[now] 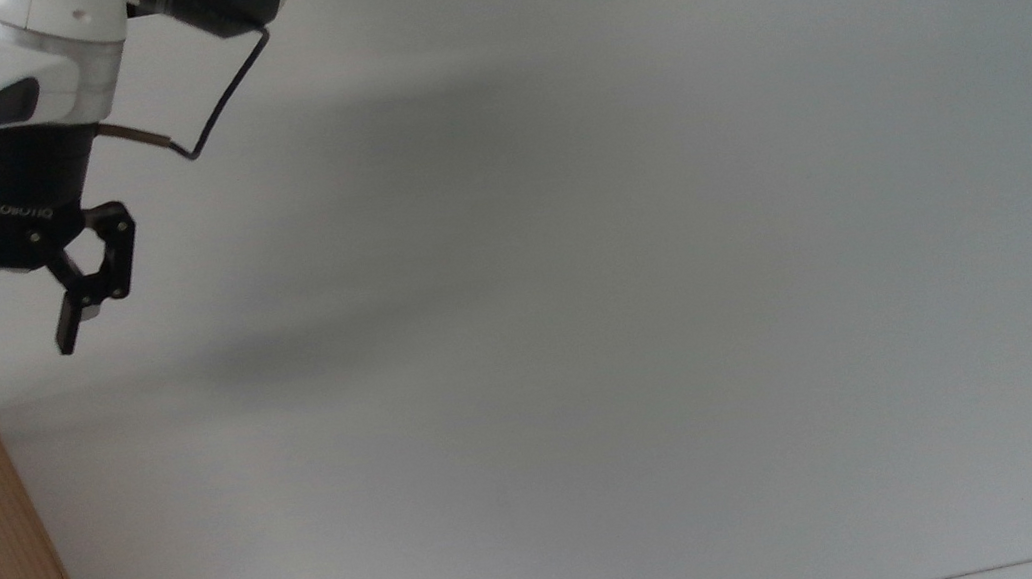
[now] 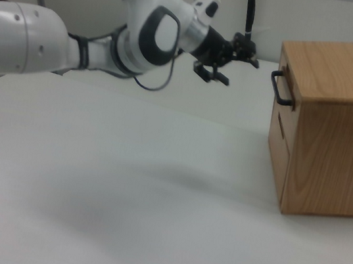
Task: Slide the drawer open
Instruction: 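Lower the open gripper onto the black handle of the upper drawer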
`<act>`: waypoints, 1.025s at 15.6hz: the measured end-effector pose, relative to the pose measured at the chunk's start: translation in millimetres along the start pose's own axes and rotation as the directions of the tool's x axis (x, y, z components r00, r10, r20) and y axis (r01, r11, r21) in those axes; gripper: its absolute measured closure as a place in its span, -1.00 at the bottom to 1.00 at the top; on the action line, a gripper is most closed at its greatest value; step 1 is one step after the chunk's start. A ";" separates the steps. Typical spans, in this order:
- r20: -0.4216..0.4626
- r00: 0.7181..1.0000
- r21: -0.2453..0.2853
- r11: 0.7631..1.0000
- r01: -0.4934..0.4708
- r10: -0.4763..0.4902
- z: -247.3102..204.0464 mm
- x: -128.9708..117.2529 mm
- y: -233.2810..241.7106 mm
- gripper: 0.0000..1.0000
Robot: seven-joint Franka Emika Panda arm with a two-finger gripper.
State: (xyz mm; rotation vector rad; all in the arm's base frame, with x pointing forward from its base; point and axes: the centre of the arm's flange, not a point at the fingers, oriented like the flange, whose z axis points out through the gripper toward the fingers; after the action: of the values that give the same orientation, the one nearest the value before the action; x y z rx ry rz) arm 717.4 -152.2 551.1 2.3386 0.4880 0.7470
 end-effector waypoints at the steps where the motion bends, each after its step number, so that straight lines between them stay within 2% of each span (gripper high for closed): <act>1: -0.003 1.000 -0.019 1.000 0.011 -0.011 9.3 -5.6 1.9 -0.97; 5: -0.025 1.000 -0.083 0.996 0.016 -0.018 34.6 -26.5 16.6 -0.87; 8: -0.010 1.000 -0.122 0.992 0.018 -0.020 44.7 -34.0 31.3 -0.78; 9: -0.002 1.000 -0.133 0.991 0.020 -0.021 49.7 -37.3 35.8 -0.67; 12: -0.009 0.999 -0.173 0.984 0.043 -0.045 70.5 -47.0 38.3 -0.60; 13: -0.007 0.999 -0.175 0.983 0.050 -0.052 77.3 -49.9 35.5 -0.45; 14: -0.004 0.998 -0.174 0.983 0.057 -0.058 83.4 -51.6 31.2 -0.16; 15: -0.005 0.998 -0.173 0.983 0.060 -0.062 84.9 -50.9 29.2 -0.01; 16: -0.009 0.998 -0.171 0.983 0.063 -0.065 84.2 -47.8 26.3 -0.01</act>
State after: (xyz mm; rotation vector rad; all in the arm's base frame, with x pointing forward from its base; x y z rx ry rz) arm 736.6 -233.8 495.9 2.1498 0.4836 0.7458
